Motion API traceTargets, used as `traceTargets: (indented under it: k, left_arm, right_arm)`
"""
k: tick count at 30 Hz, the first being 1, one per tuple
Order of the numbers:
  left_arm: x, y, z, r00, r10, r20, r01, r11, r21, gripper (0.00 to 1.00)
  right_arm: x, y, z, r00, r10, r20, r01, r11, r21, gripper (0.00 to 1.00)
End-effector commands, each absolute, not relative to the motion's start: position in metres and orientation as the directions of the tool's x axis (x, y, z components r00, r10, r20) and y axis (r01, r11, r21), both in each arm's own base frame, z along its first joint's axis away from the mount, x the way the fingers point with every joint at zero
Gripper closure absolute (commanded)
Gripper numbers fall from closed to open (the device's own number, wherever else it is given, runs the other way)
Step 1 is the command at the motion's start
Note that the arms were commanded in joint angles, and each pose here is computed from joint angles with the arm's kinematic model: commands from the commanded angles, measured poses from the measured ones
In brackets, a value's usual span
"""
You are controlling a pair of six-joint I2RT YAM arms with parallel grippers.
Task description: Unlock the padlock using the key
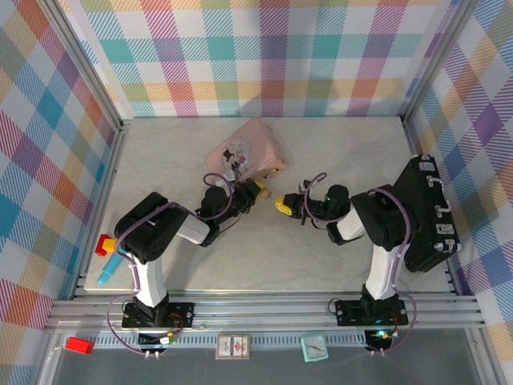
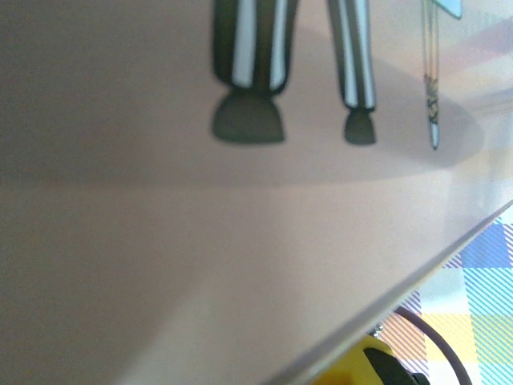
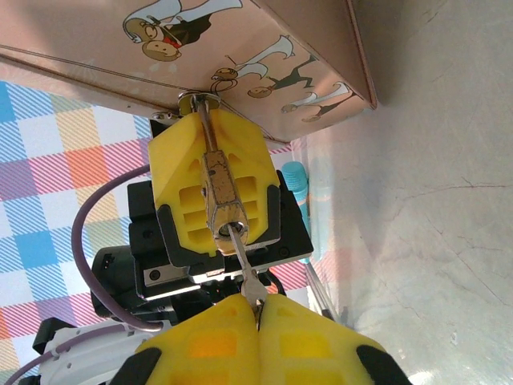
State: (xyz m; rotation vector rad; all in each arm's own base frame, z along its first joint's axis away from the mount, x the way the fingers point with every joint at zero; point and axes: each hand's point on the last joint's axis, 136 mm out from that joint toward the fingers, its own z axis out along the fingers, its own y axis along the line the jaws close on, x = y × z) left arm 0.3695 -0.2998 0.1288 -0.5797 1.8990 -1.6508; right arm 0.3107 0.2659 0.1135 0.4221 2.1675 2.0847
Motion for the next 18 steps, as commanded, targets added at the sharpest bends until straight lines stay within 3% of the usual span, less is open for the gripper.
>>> traceTargets:
  k: [1,18]
  left_arm:
    - [0.3518,-0.323,0.159,-0.816,-0.567,-0.112,0.1,0.053,-0.994,1.0]
    - [0.3488,-0.3241,0.1615,-0.817,-0.561,-0.136,0.125,0.057,-0.99,1.0]
  right_arm:
    - [0.3279,0.2642,0.1234,-0.927,0.35,0.132,0.136,-0.012,0.991,1.0]
    - [0.3325,0.2608,0.1256,-0.899,0.385,0.208,0.205,-0.049,0.977,1.0]
